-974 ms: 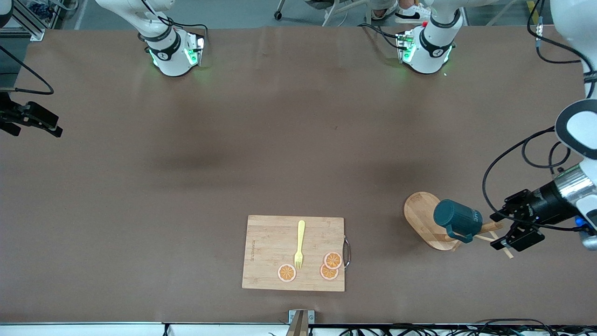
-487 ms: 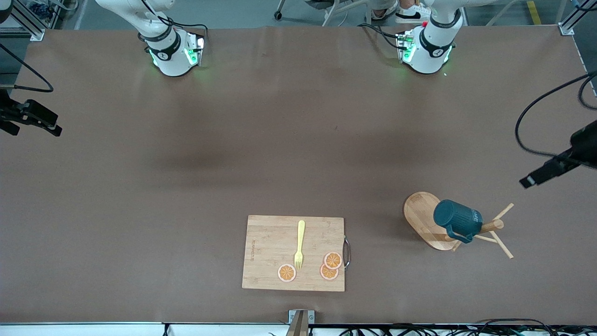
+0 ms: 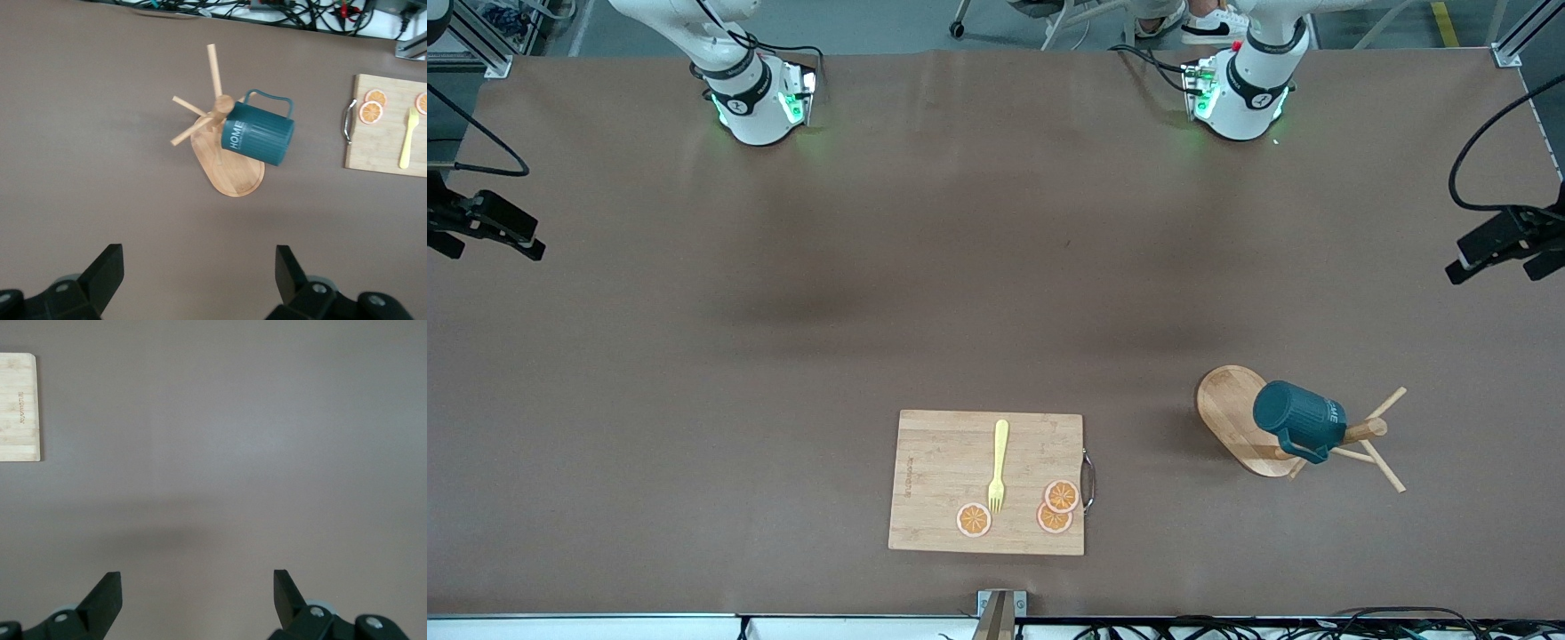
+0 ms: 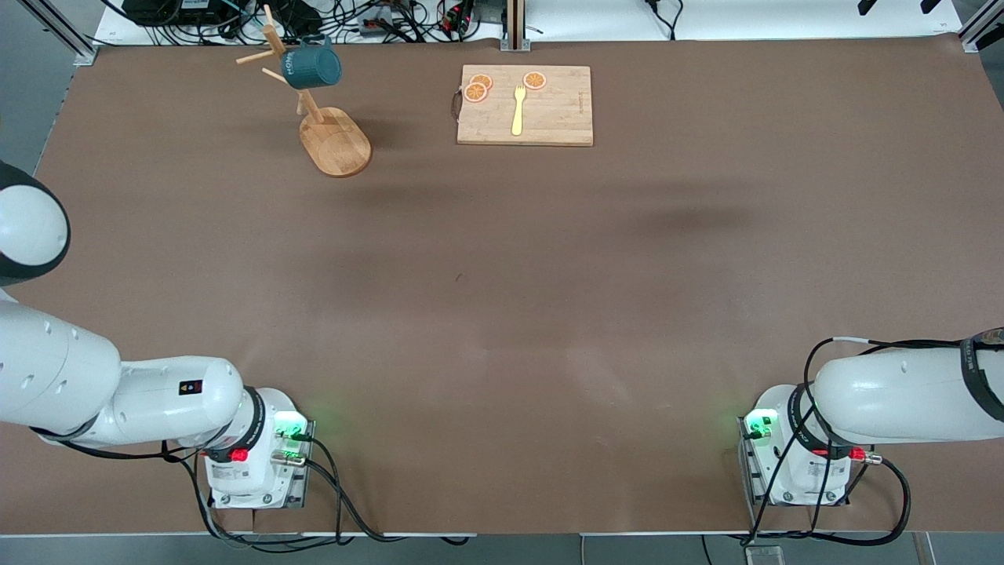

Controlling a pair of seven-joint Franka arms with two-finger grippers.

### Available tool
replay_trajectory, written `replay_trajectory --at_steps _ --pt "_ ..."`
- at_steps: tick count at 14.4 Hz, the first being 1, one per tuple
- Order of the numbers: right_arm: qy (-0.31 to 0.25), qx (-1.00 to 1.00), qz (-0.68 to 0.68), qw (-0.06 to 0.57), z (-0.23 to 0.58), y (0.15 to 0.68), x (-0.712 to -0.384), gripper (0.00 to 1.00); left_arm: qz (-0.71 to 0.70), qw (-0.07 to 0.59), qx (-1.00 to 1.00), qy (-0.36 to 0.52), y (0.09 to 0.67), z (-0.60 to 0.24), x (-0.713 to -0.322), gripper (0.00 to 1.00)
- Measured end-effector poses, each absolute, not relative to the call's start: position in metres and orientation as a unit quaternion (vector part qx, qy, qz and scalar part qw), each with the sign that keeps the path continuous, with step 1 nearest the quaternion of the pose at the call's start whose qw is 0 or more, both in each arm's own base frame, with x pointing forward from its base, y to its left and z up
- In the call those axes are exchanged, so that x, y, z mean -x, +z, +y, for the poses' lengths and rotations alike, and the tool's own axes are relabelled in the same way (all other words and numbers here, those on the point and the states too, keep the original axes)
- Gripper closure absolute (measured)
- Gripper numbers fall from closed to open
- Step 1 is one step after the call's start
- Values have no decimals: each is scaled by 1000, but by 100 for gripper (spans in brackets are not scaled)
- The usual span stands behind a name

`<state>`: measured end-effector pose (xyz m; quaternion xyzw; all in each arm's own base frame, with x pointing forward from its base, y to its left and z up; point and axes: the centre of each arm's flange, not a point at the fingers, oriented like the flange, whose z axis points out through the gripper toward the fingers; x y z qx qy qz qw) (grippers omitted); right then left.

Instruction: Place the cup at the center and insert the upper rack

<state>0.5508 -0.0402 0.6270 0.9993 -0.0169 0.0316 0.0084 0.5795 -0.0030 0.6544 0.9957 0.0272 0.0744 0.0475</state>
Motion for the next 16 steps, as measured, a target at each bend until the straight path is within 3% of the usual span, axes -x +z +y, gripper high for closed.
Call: replay_trajectory --at_steps 11,16 --pt "65 -998 -19 9 -41 630 -527 0 31 46 -996 75 660 6 -575 0" --pt "52 -998 -20 8 -42 631 -523 0 27 46 -996 75 660 1 -575 0"
